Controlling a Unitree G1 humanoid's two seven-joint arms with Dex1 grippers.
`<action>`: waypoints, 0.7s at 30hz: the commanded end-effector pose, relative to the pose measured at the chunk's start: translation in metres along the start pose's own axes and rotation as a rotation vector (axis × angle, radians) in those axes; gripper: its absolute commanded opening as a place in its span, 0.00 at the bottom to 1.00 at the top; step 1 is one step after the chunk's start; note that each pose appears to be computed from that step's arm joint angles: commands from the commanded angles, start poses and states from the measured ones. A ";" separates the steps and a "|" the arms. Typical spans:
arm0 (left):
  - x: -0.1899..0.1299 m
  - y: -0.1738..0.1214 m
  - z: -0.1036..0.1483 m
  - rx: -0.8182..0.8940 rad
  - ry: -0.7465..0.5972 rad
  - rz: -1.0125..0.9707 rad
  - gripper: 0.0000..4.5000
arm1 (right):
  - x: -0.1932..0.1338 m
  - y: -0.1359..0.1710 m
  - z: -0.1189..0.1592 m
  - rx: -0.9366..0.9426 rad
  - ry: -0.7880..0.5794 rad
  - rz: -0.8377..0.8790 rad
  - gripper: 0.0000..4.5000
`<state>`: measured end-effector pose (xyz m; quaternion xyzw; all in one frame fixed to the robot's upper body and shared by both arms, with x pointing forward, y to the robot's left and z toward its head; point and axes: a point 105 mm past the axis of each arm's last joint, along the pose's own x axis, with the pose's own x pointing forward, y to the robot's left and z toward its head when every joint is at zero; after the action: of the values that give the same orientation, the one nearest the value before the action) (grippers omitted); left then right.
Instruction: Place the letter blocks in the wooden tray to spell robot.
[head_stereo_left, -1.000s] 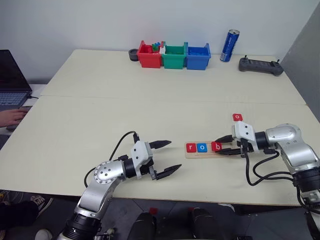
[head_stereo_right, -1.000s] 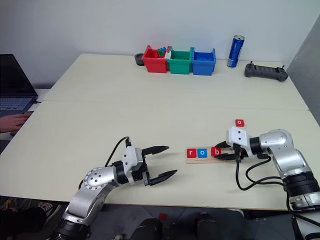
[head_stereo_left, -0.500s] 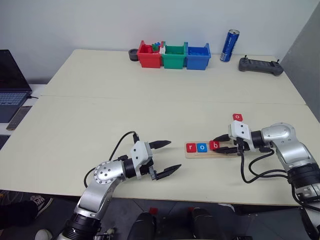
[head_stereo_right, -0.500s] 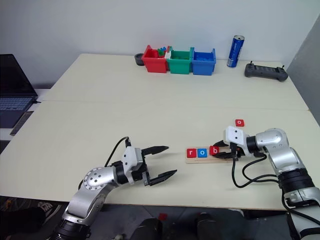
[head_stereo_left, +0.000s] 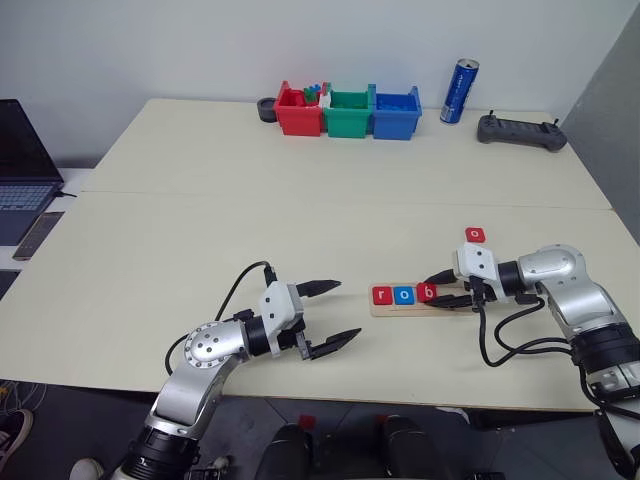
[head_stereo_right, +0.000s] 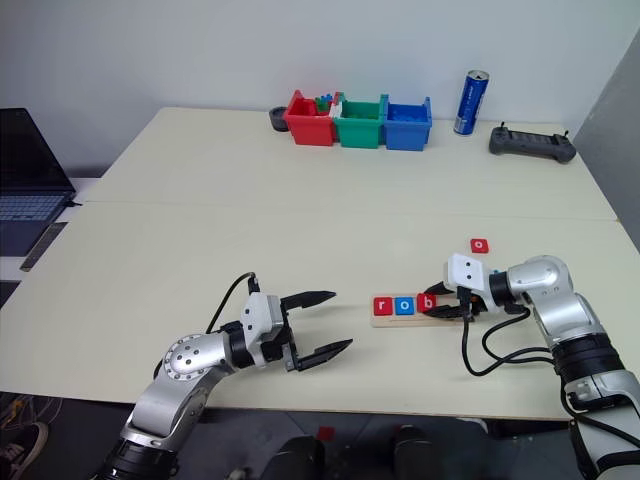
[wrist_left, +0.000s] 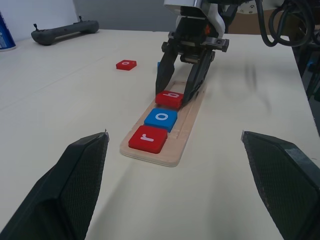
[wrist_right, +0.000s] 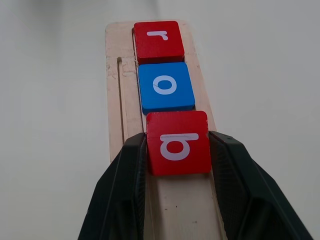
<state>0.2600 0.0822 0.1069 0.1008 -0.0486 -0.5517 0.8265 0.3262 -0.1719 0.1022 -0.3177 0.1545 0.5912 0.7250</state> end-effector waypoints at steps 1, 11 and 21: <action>0.000 0.000 0.011 0.035 -0.028 -0.004 1.00 | -0.004 -0.007 0.008 -0.043 -0.004 -0.018 0.40; 0.000 -0.002 0.011 0.031 -0.026 -0.005 1.00 | -0.012 -0.013 0.012 -0.043 -0.006 -0.040 0.99; 0.000 -0.001 0.010 0.029 -0.028 -0.005 1.00 | -0.040 -0.018 0.010 -0.026 0.012 -0.101 0.99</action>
<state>0.2598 0.0824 0.1061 0.0998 -0.0464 -0.5516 0.8268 0.3311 -0.1946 0.1223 -0.3303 0.1563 0.5608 0.7430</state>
